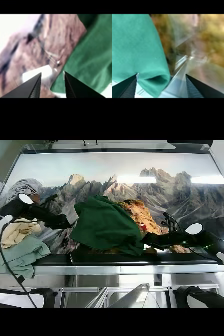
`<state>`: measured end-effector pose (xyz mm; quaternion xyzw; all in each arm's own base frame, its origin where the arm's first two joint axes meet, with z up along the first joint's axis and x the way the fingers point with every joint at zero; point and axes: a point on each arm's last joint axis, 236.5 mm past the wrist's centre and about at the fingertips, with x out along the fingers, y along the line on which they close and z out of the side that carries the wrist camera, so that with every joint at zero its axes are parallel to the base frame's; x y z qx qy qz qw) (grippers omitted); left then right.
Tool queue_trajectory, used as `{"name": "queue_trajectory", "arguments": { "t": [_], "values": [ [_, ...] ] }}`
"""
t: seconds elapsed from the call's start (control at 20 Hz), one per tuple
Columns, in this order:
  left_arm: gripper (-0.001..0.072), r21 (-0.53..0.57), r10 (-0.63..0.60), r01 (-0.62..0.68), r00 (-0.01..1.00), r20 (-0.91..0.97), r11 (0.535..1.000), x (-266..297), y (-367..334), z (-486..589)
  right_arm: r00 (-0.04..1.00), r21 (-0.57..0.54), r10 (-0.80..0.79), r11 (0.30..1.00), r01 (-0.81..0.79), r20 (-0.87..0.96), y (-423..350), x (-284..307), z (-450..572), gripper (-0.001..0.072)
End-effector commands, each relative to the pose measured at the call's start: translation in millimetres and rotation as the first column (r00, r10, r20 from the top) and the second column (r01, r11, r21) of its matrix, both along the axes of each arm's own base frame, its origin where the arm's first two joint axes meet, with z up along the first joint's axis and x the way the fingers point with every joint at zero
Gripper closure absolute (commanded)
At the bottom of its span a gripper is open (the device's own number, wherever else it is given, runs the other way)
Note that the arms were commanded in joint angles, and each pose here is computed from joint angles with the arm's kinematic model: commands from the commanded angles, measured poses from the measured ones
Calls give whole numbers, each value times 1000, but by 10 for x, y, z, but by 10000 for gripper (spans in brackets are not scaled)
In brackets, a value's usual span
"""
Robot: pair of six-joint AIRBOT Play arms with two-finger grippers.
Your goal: Fold the shirts.
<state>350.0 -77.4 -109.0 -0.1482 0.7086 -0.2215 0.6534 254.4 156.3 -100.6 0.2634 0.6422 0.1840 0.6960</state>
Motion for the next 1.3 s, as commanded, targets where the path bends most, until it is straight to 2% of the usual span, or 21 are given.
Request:
{"name": "queue_trajectory", "arguments": {
  "t": [0.0,0.1,0.15,0.25,0.3,0.35,0.4,0.6,0.75,0.85,0.9,1.0,1.05,1.15,1.25],
  "values": [
    [416,-27,-91,89,990,-111,996,-190,-209,-234,999,-10,8,1000,-8,43,122,66,-40,50],
    [416,-38,-157,154,976,-147,987,-326,-395,-272,998,11,14,1000,-15,55,243,68,-7,52],
    [417,-40,-179,176,972,-150,984,-358,-460,-265,998,25,26,999,-27,64,297,64,15,78],
    [420,-39,-211,207,967,-141,977,-389,-559,-227,994,63,44,997,-50,96,400,84,79,396],
    [421,-41,-221,217,966,-134,975,-394,-603,-195,993,87,39,995,-49,113,443,117,125,489],
    [460,-52,-225,220,967,-122,974,-391,-658,-139,991,112,30,993,-44,130,484,155,174,516],
    [692,-66,-218,212,970,-105,975,-364,-697,-71,986,131,36,990,-57,160,522,190,224,681],
    [694,-149,-177,183,983,51,972,-127,-817,646,954,159,100,976,-149,281,609,341,599,692],
    [694,-269,-140,227,941,307,936,12,-886,2003,853,185,111,954,-235,510,508,589,1715,692],
    [694,-377,-32,299,818,574,876,-69,-1004,3315,662,132,50,966,-222,748,279,695,2901,692],
    [694,-415,26,358,730,682,836,-244,-1070,3941,516,88,33,974,-208,856,168,589,3567,692],
    [693,-401,142,477,490,860,782,-758,-1152,5064,223,12,23,988,-155,974,22,148,4681,692],
    [692,-342,188,506,331,925,792,-1038,-1164,5525,81,-27,35,994,-108,996,-37,-126,5133,692],
    [690,-242,259,470,31,965,849,-1514,-1110,6231,-128,-95,96,995,16,987,-167,-538,5710,692],
    [689,-197,283,385,-181,942,902,-1810,-979,6640,-215,-106,126,989,104,968,-283,-660,5973,692]
  ]
}}
